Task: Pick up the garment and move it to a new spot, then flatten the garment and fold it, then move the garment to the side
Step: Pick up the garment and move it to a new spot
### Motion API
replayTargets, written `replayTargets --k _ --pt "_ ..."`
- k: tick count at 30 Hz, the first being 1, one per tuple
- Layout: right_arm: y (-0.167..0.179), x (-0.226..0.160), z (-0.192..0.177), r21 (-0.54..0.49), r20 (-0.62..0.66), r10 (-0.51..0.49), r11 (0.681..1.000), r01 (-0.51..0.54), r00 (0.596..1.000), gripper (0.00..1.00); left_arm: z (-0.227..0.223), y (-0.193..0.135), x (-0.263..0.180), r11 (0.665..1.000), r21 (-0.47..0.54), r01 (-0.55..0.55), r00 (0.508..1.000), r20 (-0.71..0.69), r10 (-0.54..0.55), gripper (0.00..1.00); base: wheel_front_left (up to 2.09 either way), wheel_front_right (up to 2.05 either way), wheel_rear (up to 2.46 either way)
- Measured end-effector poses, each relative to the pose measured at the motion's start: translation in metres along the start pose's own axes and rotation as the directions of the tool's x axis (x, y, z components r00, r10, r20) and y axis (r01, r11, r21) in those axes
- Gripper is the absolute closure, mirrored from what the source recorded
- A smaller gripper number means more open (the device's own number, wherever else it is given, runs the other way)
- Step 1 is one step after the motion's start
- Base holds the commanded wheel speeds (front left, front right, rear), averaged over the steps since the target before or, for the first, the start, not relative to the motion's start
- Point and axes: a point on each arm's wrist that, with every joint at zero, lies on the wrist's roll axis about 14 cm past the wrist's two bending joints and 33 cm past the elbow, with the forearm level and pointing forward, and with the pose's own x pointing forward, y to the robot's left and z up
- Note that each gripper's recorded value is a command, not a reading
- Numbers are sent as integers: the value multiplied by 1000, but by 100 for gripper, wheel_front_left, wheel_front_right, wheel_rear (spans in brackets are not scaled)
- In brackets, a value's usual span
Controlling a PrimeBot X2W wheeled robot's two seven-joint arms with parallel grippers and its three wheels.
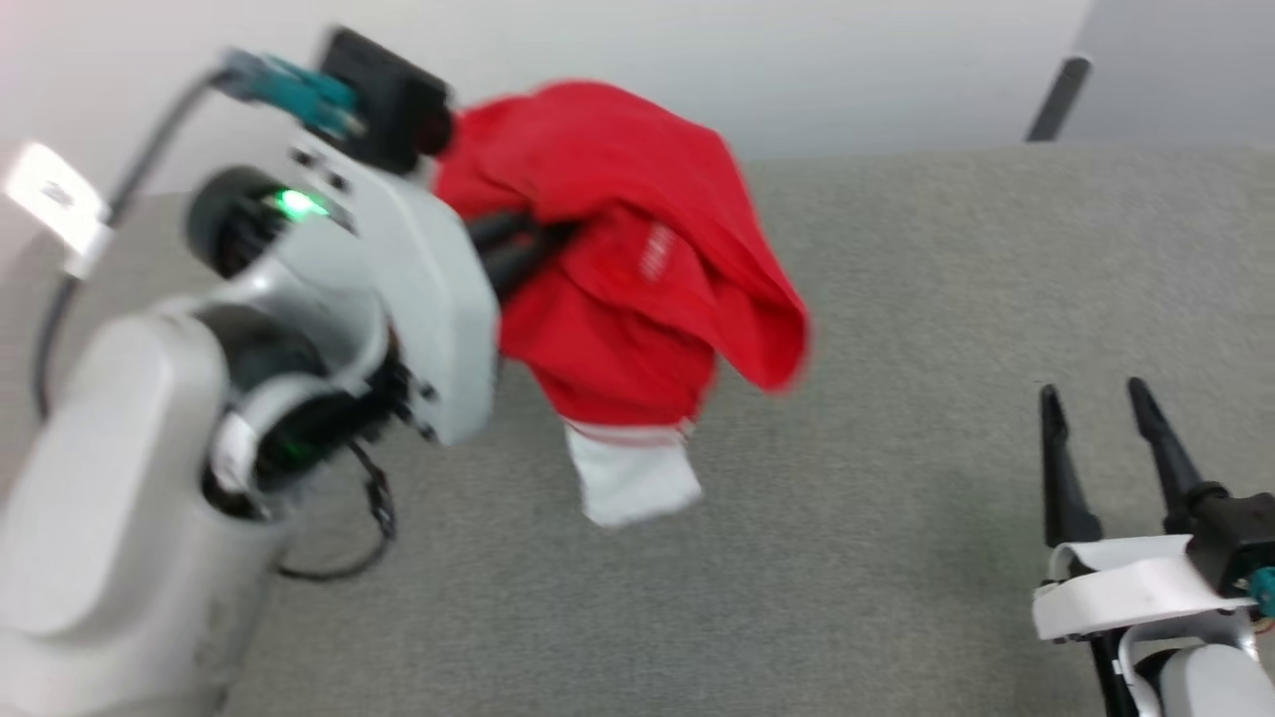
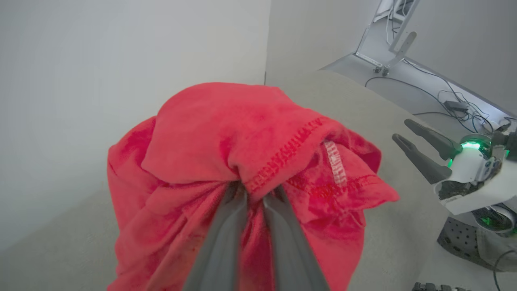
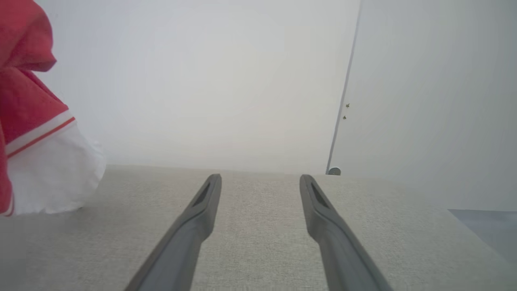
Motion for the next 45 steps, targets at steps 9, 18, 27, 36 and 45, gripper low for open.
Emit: replayTargets --k 9,18,27,36,45 --pt "-46 -17 -11 -27 -41 -137 990 136 990 0 -60 -64 48 978 -27 206 965 -160 -208 100 0 0 0" --pt "-61 -21 -28 -9 -91 -184 983 184 979 0 -150 -90 81 939 -181 293 874 -348 -340 100 0 0 0" --pt "-63 -24 -39 1 -124 -194 981 196 973 0 -185 -105 84 912 -249 326 816 -414 -404 63 0 0 0" --pt "-46 -18 -30 14 -97 -144 989 146 985 0 -145 -90 73 934 -201 296 881 -320 -349 0 0 0 0" --pt "-17 -21 -18 24 -68 -62 998 64 996 0 -109 -72 39 963 -167 213 957 -166 -240 0 0 0 0"
